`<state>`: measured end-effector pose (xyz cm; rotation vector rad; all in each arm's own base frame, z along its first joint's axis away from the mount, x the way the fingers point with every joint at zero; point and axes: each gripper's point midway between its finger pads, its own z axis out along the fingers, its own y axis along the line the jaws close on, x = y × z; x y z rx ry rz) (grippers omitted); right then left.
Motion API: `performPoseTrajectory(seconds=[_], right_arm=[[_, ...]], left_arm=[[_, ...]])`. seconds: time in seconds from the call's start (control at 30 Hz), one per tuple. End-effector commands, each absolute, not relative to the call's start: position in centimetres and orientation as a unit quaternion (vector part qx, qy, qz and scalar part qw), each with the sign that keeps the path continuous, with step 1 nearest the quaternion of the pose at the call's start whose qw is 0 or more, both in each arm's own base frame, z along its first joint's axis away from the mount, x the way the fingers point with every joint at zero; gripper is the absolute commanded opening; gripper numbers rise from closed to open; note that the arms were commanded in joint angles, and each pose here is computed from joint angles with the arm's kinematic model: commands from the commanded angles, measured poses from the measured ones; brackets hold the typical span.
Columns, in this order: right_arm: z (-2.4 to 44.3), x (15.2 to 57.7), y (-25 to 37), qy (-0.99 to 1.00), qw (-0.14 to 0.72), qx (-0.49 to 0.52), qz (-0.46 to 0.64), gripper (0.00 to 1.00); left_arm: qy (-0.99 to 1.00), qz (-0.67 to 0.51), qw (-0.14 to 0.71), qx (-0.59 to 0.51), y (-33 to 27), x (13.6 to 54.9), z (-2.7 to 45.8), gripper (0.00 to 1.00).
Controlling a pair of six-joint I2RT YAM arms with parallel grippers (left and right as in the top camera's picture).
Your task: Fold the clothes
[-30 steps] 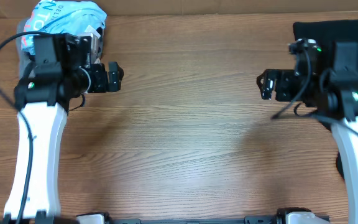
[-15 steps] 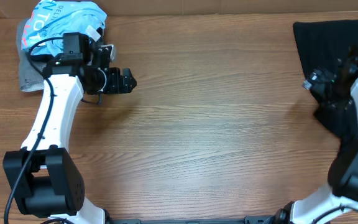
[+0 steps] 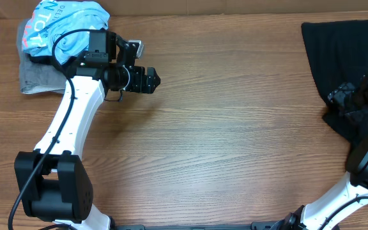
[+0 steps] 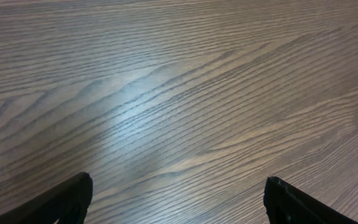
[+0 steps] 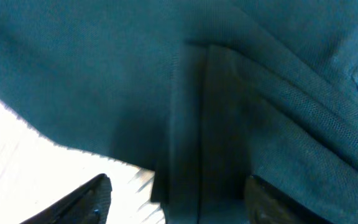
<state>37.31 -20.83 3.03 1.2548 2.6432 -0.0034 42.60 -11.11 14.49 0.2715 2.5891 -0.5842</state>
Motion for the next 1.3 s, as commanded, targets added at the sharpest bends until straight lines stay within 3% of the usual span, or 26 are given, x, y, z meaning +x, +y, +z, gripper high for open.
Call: performPoseTrajectory(seconds=[0.0,0.17,0.2,0.4,0.57,0.7,0.97,1.27], right_arm=[[2.7,37.3,-21.7,0.893,0.108,0.437,-0.025,0.52],[2.8,37.2,-22.0,0.886,0.108,0.449,-0.033,0.07],[2.9,37.2,-22.0,0.886,0.109,0.449,-0.033,0.04],[5.7,37.7,-20.4,0.897,0.112,0.427,-0.012,0.04],[9.9,39.1,-14.7,0.932,0.117,0.338,0.051,0.04],[12.0,39.4,-8.1,0.955,0.109,0.261,0.087,0.04],[11.7,37.5,7.2,0.99,0.049,0.078,0.107,0.04],[12.1,31.4,22.2,0.985,0.009,-0.079,0.152,0.04]], left_arm=[[0.935,-0.219,0.25,0.121,-12.0,42.8,15.7,0.88],[0.934,-0.218,0.254,0.122,-12.1,43.0,15.8,0.8],[0.933,-0.219,0.257,0.123,-12.1,43.0,15.9,0.78],[0.926,-0.217,0.284,0.121,-11.7,44.3,18.2,0.68],[0.916,-0.213,0.317,0.12,-11.1,45.6,22.3,0.61],[0.916,-0.189,0.337,0.11,-9.9,46.2,24.7,0.55],[0.923,-0.141,0.347,0.085,-7.3,46.8,25.5,0.5],[0.932,-0.08,0.351,0.048,-3.6,47.4,25.1,0.51]])
